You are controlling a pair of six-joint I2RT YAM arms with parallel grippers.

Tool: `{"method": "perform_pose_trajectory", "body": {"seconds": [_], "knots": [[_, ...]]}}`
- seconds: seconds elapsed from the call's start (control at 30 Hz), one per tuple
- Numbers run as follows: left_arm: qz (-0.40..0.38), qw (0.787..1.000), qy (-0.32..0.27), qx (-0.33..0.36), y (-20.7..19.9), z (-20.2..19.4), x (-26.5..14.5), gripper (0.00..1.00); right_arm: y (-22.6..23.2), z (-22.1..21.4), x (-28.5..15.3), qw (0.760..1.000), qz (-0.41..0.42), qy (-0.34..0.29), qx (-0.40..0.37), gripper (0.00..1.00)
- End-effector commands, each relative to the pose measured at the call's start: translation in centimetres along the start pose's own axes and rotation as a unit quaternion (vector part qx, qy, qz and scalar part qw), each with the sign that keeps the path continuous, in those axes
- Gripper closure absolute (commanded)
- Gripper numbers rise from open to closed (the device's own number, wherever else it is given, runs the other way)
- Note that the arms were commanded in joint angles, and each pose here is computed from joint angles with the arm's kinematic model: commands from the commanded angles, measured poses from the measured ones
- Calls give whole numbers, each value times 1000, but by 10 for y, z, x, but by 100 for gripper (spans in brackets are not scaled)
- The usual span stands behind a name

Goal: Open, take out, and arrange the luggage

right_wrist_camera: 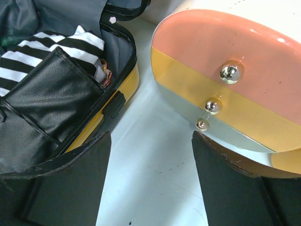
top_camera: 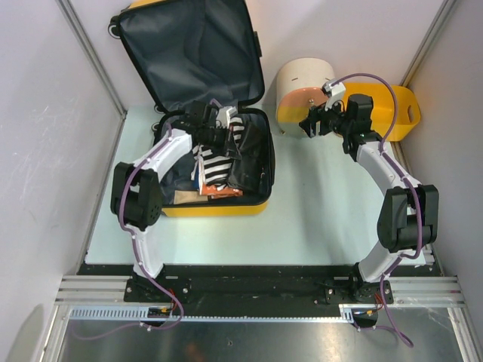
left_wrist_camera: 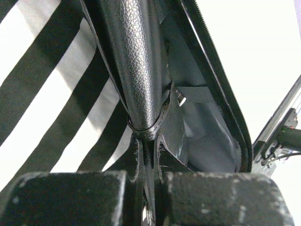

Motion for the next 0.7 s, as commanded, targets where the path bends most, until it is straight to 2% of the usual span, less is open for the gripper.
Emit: {"method": "perform_pose_trajectory", "body": {"seconds": [0.0, 0.13, 0.2, 0.3, 0.37, 0.43, 0.47, 0.53, 0.57, 0.63, 0.67], "knots": [[-56, 996, -61, 28, -42, 37, -43, 100, 5, 18, -6, 1000, 7, -25, -8, 25], [-77, 990, -118, 16, -47, 53, -105, 100, 4, 19, -7, 1000, 6, -26, -7, 25], [-57, 986, -158, 12, -42, 58, -146, 100, 6, 18, -6, 1000, 9, -24, -4, 25], [-4, 982, -190, -16, -20, 53, -187, 100, 8, 14, -6, 1000, 11, -18, 4, 25], [58, 978, -197, -46, 9, 42, -204, 100, 10, 13, -4, 1000, 12, -15, 9, 25], [120, 974, -182, -64, 32, 23, -206, 100, 12, 11, -2, 1000, 15, -13, 13, 25], [187, 965, -174, -58, 52, 16, -209, 100, 13, 11, -1, 1000, 16, -12, 13, 25], [234, 958, -152, -68, 69, -2, -208, 100, 16, 10, 1, 1000, 19, -12, 12, 25], [285, 945, -142, -73, 85, -10, -212, 100, 16, 10, 1, 1000, 19, -13, 12, 25], [335, 931, -120, -76, 103, -22, -213, 100, 18, 10, 2, 1000, 21, -12, 10, 25], [377, 916, -110, -80, 115, -28, -219, 100, 19, 10, 2, 1000, 21, -12, 11, 25]]}}
Point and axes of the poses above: each gripper's point midway between its finger pads, its own x axis out along the fingers, its own y axis along the line the jaws close on, z = x × y, the point moved 3 cm from there along -x, back along the fingers, and after that the axes turned 2 degrees about x, right-handed, at the moved point
